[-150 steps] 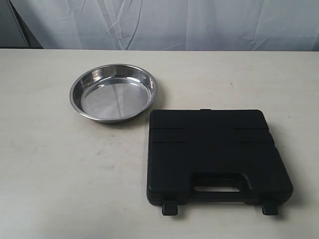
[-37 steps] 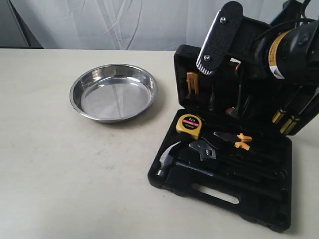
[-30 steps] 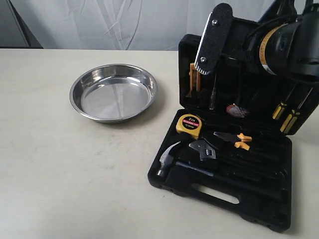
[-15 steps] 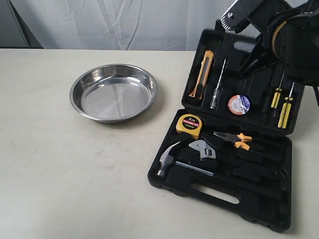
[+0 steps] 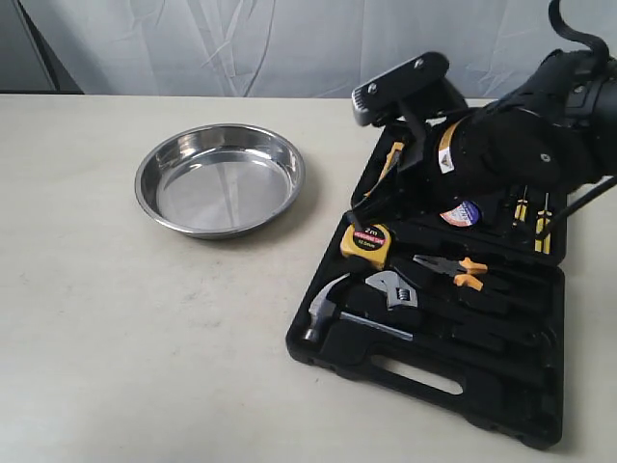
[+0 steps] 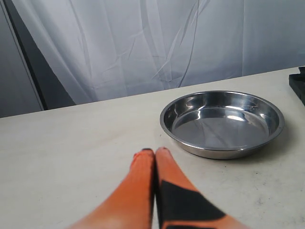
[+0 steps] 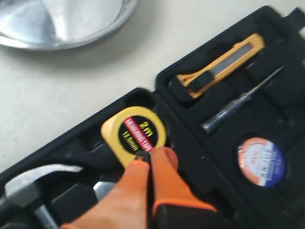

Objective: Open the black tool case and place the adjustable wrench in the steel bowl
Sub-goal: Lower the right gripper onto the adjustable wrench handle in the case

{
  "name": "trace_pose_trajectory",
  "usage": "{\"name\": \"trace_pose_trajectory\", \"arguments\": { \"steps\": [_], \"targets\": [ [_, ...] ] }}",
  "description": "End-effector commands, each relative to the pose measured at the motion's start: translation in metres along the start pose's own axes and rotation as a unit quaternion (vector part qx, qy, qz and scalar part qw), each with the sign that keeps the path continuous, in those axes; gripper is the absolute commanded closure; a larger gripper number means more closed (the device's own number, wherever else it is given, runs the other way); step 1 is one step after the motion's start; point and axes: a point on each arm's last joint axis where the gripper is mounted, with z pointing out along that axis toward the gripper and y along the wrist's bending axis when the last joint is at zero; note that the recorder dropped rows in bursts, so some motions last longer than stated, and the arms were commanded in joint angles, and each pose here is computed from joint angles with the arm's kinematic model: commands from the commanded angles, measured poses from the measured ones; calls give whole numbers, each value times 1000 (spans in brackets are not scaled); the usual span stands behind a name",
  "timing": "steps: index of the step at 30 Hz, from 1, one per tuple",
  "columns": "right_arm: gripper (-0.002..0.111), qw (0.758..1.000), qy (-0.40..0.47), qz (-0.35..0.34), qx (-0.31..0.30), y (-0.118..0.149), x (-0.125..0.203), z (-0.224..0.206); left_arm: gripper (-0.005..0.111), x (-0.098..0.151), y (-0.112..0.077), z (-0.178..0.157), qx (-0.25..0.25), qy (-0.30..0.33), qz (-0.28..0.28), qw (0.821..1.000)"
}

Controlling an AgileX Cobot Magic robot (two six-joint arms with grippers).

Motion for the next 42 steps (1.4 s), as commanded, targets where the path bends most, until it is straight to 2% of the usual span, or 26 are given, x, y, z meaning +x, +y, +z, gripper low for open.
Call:
{"name": "trace_pose_trajectory", "arguments": {
  "steps": [1,2,5,9,11,14,16,18,20,23,26,29,32,35,42],
  "targets": [
    [109,992,80,-49,-83,16,18,13,106,-1,0,0,2,-3,-1,1000],
    [109,986,105,-68,-106,19,23,13,106,-1,0,0,2,-3,-1,1000],
    [109,969,178,-60,-161,28,36,8,106,-1,0,0,2,-3,-1,1000],
    [109,934,313,-21,-173,30,57,-6,106,-1,0,0,2,-3,-1,1000],
    [109,916,383,-14,-119,21,68,-11,106,-1,0,0,2,-3,-1,1000],
    [109,915,399,4,55,-7,70,-12,106,-1,0,0,2,-3,-1,1000],
    [109,918,359,26,166,-24,64,-11,106,-1,0,0,2,-3,-1,1000],
    [109,926,302,35,225,-34,56,-8,106,-1,0,0,2,-3,-1,1000],
    [109,940,228,35,250,-40,44,-2,106,-1,0,0,2,-3,-1,1000],
    [109,974,108,27,200,-33,24,9,106,-1,0,0,2,-3,-1,1000],
    [109,995,40,1,89,-14,11,17,106,-1,0,0,2,-3,-1,1000],
    [109,995,79,-53,-8,8,18,17,106,-1,0,0,2,-3,-1,1000],
    [109,979,145,-114,-83,19,31,13,106,-1,0,0,2,-3,-1,1000],
    [109,965,199,-143,-90,17,41,9,106,-1,0,0,2,-3,-1,1000],
    [109,967,190,-152,-75,14,39,13,106,-1,0,0,2,-3,-1,1000]
  ]
}}
